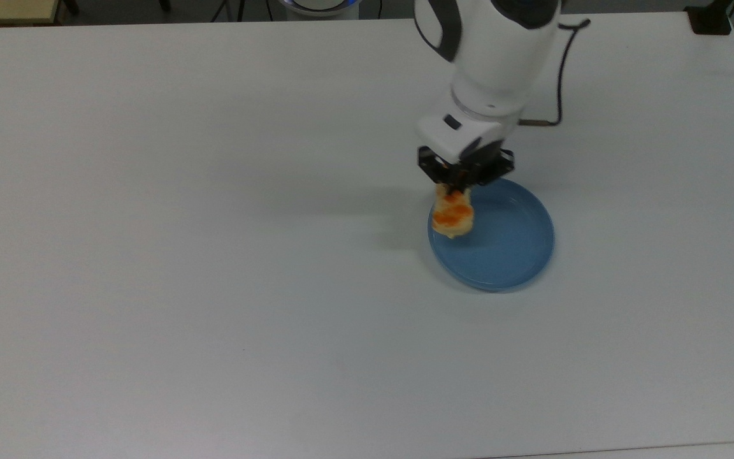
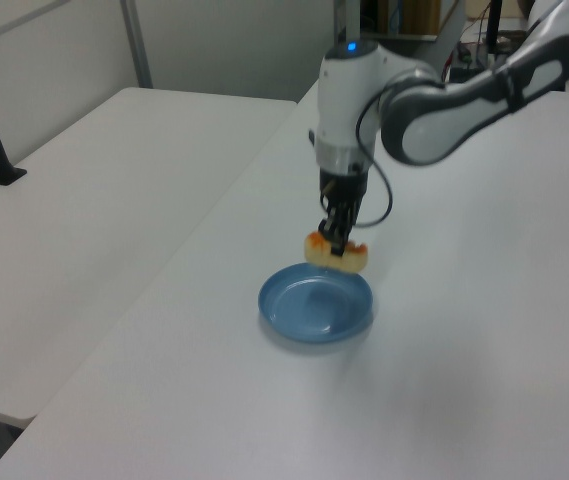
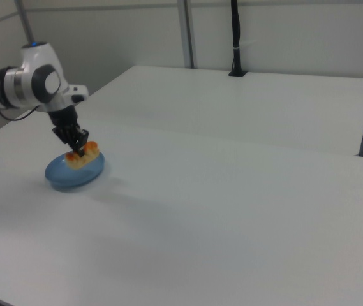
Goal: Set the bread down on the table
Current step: 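Carry the bread roll away from the plate and lower it to the table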
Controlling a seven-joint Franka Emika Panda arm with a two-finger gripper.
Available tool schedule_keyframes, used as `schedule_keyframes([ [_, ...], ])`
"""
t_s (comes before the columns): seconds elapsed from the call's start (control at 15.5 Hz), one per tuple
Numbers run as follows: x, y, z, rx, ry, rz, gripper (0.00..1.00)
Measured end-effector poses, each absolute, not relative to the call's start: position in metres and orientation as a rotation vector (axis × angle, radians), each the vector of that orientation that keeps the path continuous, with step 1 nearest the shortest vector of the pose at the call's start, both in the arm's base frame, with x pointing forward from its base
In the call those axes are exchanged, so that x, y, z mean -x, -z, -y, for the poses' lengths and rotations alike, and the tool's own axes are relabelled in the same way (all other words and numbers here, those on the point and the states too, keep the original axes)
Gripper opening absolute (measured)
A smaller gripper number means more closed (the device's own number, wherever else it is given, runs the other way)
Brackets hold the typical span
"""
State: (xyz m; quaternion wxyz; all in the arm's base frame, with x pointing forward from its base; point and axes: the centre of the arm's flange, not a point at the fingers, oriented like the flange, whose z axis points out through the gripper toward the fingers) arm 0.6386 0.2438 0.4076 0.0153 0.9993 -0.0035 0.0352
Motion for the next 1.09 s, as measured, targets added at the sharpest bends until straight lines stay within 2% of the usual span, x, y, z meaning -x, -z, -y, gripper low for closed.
schedule_keyframes([
  [0.19,-0.644,-0.438,-0.174,-3.078,-0.038,-0.123,0.11],
  [0.39,-0.653,-0.443,-0.093,-3.062,0.035,-0.231,0.11],
  [0.71,-0.656,-0.43,0.021,-3.058,0.1,-0.341,0.11],
  [1.09,-0.651,-0.394,0.092,-3.021,0.152,-0.318,0.11],
])
